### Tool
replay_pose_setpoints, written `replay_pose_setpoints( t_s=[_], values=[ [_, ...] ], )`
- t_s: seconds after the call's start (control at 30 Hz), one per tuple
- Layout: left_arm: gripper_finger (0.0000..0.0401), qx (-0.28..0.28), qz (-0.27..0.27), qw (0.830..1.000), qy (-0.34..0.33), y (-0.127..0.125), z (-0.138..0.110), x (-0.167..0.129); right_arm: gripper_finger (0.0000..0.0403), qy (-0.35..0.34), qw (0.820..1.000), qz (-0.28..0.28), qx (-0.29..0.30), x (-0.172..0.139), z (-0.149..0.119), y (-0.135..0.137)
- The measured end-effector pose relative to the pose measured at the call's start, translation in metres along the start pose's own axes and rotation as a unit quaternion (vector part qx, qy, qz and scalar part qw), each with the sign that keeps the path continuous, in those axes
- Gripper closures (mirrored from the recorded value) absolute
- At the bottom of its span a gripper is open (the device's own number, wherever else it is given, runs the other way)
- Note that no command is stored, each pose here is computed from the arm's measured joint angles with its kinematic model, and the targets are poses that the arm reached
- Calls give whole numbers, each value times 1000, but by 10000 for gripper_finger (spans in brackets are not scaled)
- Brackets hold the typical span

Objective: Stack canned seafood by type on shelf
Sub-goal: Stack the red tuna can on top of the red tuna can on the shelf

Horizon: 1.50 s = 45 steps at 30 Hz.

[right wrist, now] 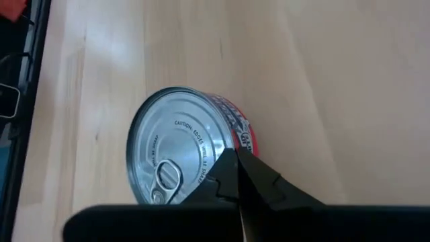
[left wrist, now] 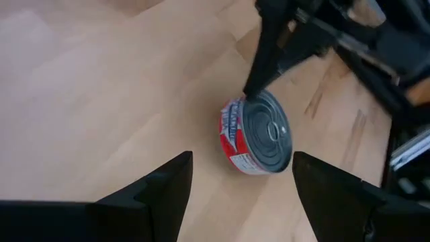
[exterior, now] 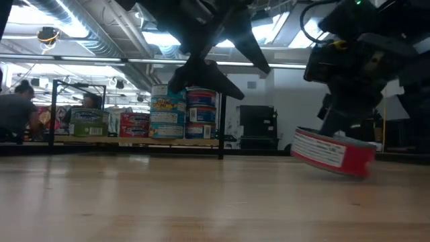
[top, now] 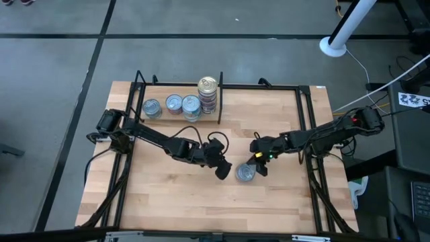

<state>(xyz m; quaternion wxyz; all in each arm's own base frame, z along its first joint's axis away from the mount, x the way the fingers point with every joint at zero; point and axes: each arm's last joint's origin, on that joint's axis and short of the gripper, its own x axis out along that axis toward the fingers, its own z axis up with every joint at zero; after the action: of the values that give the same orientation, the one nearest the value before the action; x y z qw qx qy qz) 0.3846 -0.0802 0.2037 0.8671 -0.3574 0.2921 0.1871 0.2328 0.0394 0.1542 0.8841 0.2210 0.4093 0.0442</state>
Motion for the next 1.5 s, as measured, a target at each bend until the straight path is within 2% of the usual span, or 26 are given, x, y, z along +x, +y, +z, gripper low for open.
replay_pose_setpoints(
  t_s=[0.1, 0.2, 0.3, 0.37, 0.5, 0.7, 0.8, 0.87, 0.93, 1.07, 1.17, 1.2, 1.27, 1.4, 1.5],
  values=[
    [151, 62, 0, 998, 0, 0, 0, 0, 403, -13, 1000, -2, -10, -1, 4, -4],
    [151, 152, 0, 988, 0, -1, -1, 0, 403, -25, 1000, -2, -19, -1, 7, -6],
    [151, 259, -2, 966, 0, -2, -3, -1, 403, -31, 999, -12, -27, -2, 8, -7],
    [151, 337, -3, 942, 2, -3, -6, 0, 403, -34, 999, -20, -30, -2, 8, -7],
    [151, 481, -6, 877, 5, -5, -13, 2, 403, -34, 998, -20, -39, -2, 8, -7],
    [151, 681, -9, 732, 24, -4, -32, 16, 403, -35, 998, -18, -40, -2, 9, -7],
    [151, 749, 0, 662, 29, -1, -44, 29, 403, -32, 999, -9, -40, -2, 9, -6],
    [151, 777, 23, 629, 16, 0, -49, 37, 403, -30, 999, -6, -36, -2, 9, -6],
    [151, 796, 47, 603, 7, 1, -54, 45, 403, -30, 999, -5, -27, -2, 9, -6],
    [151, 821, 65, 568, 2, 4, -59, 56, 403, -29, 999, -2, -25, -2, 8, -6],
    [151, 844, 68, 531, 8, 7, -63, 61, 403, -27, 999, 8, -25, -2, 9, -5],
    [151, 849, 74, 524, 5, 7, -63, 63, 403, -28, 999, 9, -24, -2, 9, -5],
    [151, 850, 86, 520, -2, 7, -64, 65, 403, -31, 999, 10, -23, -2, 9, -4],
    [151, 844, 95, 527, -22, 6, -62, 68, 403, -32, 999, 15, -23, -2, 10, -4],
    [151, 849, 98, 519, -23, 6, -62, 68, 403, -31, 999, 24, -24, -2, 10, -3]
  ],
)
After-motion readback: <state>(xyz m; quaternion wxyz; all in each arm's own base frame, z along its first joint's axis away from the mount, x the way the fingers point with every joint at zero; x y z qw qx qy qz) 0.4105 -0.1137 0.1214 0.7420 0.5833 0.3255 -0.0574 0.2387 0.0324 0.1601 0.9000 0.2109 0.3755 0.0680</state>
